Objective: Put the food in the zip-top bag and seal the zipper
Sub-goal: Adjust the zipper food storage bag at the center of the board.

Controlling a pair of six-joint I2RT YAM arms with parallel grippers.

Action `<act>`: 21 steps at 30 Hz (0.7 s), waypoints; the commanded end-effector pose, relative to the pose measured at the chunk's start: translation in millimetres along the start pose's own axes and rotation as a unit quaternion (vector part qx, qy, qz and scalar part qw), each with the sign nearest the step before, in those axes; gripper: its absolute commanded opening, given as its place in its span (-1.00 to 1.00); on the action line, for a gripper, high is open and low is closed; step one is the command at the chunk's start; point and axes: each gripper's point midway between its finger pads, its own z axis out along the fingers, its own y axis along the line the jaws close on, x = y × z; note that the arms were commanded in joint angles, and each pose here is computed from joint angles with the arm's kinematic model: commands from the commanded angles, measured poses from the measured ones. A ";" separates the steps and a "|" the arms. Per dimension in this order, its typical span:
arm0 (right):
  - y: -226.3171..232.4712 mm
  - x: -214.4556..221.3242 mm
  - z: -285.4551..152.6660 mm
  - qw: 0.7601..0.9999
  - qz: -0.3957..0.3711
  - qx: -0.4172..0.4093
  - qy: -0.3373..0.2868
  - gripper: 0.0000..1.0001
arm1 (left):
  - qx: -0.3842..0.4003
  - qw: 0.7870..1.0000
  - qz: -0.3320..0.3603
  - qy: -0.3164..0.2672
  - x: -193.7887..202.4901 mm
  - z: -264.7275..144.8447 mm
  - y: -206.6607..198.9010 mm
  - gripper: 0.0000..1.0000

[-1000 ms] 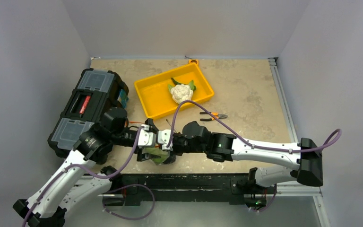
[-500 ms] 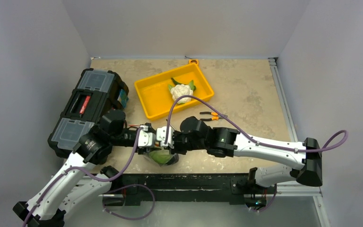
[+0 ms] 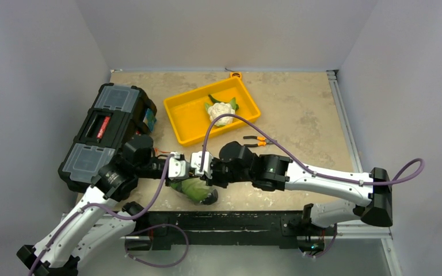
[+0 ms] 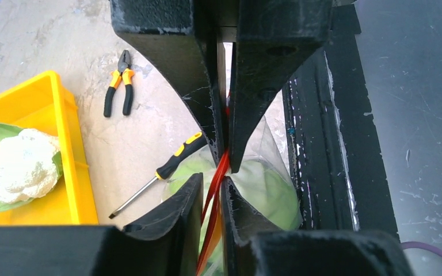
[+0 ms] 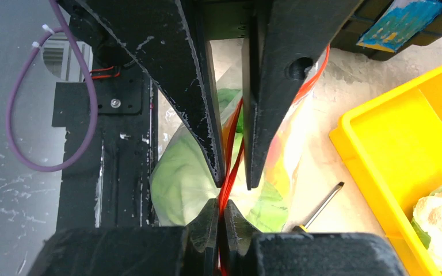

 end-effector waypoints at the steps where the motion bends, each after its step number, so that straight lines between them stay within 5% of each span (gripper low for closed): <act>1: -14.4 -54.2 -11.1 0.994 0.014 0.034 -0.105 -1.00 | 0.013 1.000 0.006 -0.003 3.0 6.5 -1.8 -0.74; 5: -19.8 -53.2 -16.7 0.991 0.016 0.055 -0.119 -0.96 | 0.015 1.000 0.006 0.002 4.1 6.2 -2.2 -1.00; 12: -20.3 -38.2 -19.3 0.990 0.019 0.069 -0.118 -0.21 | 0.008 1.000 0.015 -0.002 2.1 3.1 -2.8 -1.00; 21: -14.2 -21.7 -13.3 0.993 0.020 0.059 -0.097 -0.05 | 0.003 1.000 0.018 0.000 1.1 0.1 -3.0 -1.00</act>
